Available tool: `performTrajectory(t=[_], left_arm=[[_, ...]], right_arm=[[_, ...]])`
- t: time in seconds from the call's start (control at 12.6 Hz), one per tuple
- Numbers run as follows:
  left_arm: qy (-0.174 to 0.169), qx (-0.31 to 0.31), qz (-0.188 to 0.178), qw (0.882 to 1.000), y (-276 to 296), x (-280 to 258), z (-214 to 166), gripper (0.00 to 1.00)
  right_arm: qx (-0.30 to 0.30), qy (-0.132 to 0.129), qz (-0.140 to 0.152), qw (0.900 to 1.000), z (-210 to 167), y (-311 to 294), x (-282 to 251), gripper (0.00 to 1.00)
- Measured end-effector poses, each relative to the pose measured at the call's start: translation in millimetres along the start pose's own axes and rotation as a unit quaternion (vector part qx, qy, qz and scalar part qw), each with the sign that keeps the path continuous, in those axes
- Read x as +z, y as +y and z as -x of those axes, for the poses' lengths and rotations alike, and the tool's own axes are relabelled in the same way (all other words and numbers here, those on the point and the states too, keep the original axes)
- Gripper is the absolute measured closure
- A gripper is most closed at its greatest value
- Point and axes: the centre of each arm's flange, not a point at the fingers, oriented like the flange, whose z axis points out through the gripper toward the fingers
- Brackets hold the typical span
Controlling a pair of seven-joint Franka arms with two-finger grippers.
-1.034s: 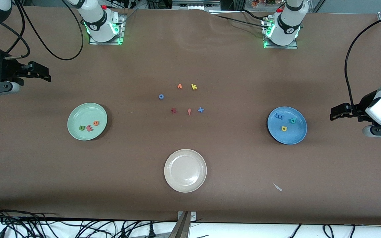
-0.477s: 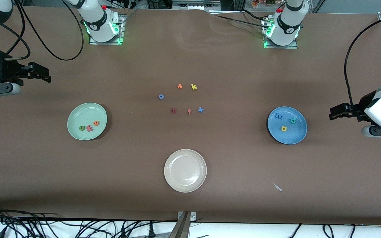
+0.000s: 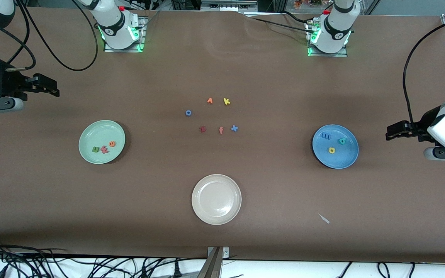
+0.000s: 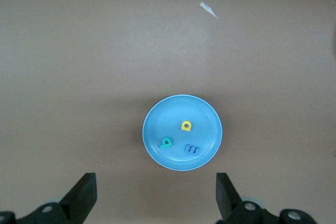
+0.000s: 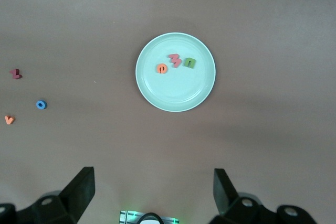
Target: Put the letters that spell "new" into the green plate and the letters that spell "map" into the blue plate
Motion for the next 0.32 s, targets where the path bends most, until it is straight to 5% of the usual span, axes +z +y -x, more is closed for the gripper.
performTrajectory(t=[0.32], left_arm=[[-0.002,0.006,0.0,1.0,0.0,0.8,0.4,0.0]], right_arm=[[0.001,0.0,0.0,1.0,-0.3,0.0,0.4,0.0]])
